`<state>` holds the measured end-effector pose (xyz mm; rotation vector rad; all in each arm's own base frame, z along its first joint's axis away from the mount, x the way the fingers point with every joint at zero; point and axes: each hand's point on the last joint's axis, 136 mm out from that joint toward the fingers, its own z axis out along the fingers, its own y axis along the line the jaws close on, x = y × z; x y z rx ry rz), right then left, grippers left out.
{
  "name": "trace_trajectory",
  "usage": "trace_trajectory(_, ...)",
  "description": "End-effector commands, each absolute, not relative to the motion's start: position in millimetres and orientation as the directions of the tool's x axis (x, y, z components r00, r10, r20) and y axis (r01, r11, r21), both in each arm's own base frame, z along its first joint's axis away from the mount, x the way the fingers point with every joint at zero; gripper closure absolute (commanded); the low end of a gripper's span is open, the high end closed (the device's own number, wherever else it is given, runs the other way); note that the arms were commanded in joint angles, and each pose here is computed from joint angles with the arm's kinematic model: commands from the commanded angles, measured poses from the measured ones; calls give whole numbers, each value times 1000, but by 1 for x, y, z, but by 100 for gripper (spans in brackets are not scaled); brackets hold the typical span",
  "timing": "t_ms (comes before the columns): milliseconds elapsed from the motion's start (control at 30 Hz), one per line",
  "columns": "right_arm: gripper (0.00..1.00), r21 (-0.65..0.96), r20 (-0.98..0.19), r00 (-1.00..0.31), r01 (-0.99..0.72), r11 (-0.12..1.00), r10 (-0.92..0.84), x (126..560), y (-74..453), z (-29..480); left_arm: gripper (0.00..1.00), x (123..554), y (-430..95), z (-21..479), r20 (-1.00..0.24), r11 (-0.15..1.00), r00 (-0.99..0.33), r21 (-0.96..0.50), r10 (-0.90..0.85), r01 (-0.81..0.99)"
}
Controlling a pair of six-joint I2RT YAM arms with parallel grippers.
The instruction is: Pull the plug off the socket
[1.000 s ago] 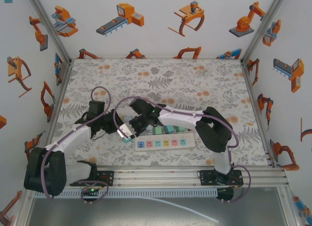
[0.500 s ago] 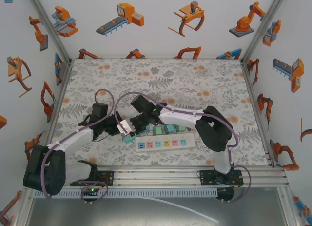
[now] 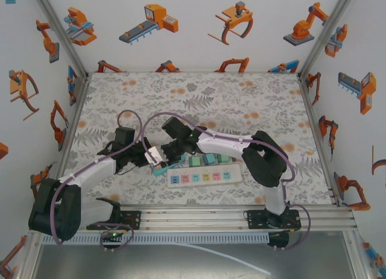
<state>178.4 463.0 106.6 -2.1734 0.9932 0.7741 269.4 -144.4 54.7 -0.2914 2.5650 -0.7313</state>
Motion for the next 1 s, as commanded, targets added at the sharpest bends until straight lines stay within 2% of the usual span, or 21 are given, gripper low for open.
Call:
trace_trajectory(0,90,-357,-750,584,-753,-553,-312,156,474,157,59,232,-98,0,-285,932,-911,-292,-300,-215)
trace_trajectory(133,91,-398,-690,631,-740,-543,-355,161,470,151,59,233,-97,1,-291,933,-908,-288,-301,-216)
trace_trajectory(267,93,-418,-680,645,-731,-539,-348,156,467,156,59,234,-100,0,-289,933,-912,-296,-291,-204)
trace_trajectory(567,93,-327,-779,524,-808,-491,-345,150,471,176,58,234,-98,0,-295,937,-910,-277,-292,-211)
trace_trajectory(700,94,-343,-770,535,-807,-481,-347,151,471,178,59,235,-96,1,-306,939,-905,-270,-295,-215)
trace_trajectory(800,95,-388,-734,592,-767,-510,-333,146,465,175,58,235,-95,0,-305,940,-905,-263,-295,-218)
trace_trajectory(967,99,-329,-789,531,-791,-517,-310,138,465,184,59,236,-96,0,-304,943,-908,-255,-288,-214)
